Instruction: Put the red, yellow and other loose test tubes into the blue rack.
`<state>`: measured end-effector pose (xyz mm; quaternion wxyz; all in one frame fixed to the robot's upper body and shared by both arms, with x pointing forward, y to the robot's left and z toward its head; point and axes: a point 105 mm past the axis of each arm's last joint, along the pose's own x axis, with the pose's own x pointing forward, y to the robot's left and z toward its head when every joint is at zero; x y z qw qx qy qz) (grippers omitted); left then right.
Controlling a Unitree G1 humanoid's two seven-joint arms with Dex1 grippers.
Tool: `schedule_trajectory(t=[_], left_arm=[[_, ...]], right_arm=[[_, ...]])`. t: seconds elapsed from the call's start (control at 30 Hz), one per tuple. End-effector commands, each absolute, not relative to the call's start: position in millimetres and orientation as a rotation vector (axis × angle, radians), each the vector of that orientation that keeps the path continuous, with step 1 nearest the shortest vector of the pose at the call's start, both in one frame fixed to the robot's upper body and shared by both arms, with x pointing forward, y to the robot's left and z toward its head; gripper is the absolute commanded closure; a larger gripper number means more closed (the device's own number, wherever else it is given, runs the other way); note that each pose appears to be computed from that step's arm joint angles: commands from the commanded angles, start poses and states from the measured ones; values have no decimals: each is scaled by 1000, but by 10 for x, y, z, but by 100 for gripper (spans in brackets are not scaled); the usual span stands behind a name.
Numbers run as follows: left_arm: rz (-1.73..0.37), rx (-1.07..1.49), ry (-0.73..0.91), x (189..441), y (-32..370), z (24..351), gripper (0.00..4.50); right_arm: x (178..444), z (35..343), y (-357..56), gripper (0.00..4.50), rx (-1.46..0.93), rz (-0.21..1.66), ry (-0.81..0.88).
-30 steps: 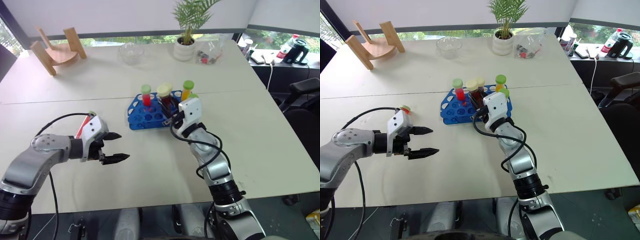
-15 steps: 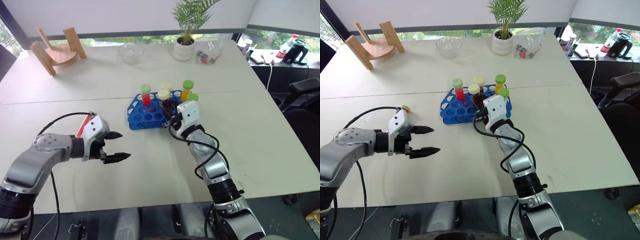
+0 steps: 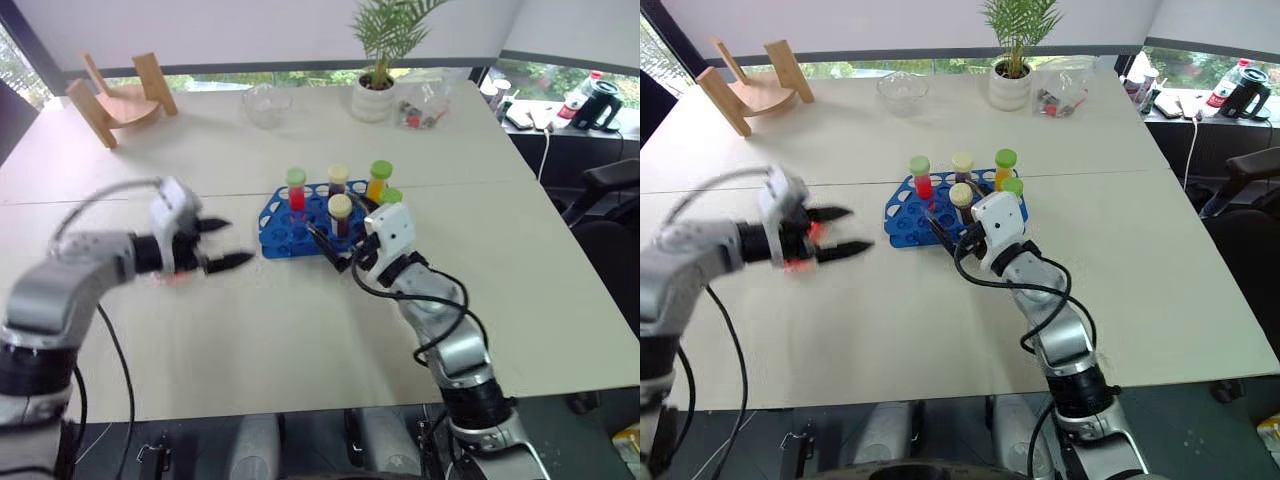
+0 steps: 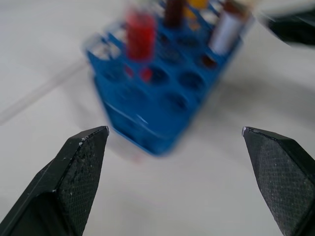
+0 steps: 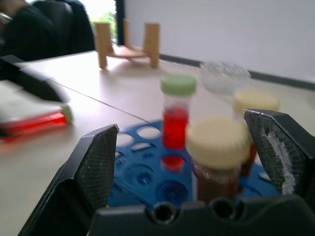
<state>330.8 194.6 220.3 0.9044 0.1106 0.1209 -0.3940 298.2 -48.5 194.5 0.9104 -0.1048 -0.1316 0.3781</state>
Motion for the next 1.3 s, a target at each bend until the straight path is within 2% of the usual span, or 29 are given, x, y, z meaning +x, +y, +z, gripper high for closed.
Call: schedule_trajectory(t=[0.03,0.13,0.23,0.4,0.6,0.73,0.87,1.23,1.27,1.3], left_arm=[[-673,280,376,3469,2215,2380,0],[-512,301,596,3675,2398,2306,0],[-523,348,797,3735,2395,2079,0],[-443,379,1023,3754,2618,1819,0],[-354,414,1054,3850,2744,1814,0],[-286,377,1034,3904,2784,1846,0],[-226,307,1073,3858,2831,1830,0],[-126,118,1236,3654,2739,1463,0],[-123,116,1240,3651,2725,1436,53],[-123,108,1249,3639,2714,1399,86]], right_arm=[[2600,2130,-545,8,-162,1001,-202],[2276,2059,-603,8,-164,1242,-17],[2028,2005,-689,8,-204,1435,144],[2016,1999,-746,8,-246,1514,222],[2148,2001,-747,8,-239,1470,179],[2121,1942,-678,8,-218,1459,169],[2142,1902,-677,8,-222,1439,169],[2255,1893,-708,8,-203,1399,149],[2267,1893,-709,0,-200,1393,146],[2277,1890,-707,0,-199,1388,143]])
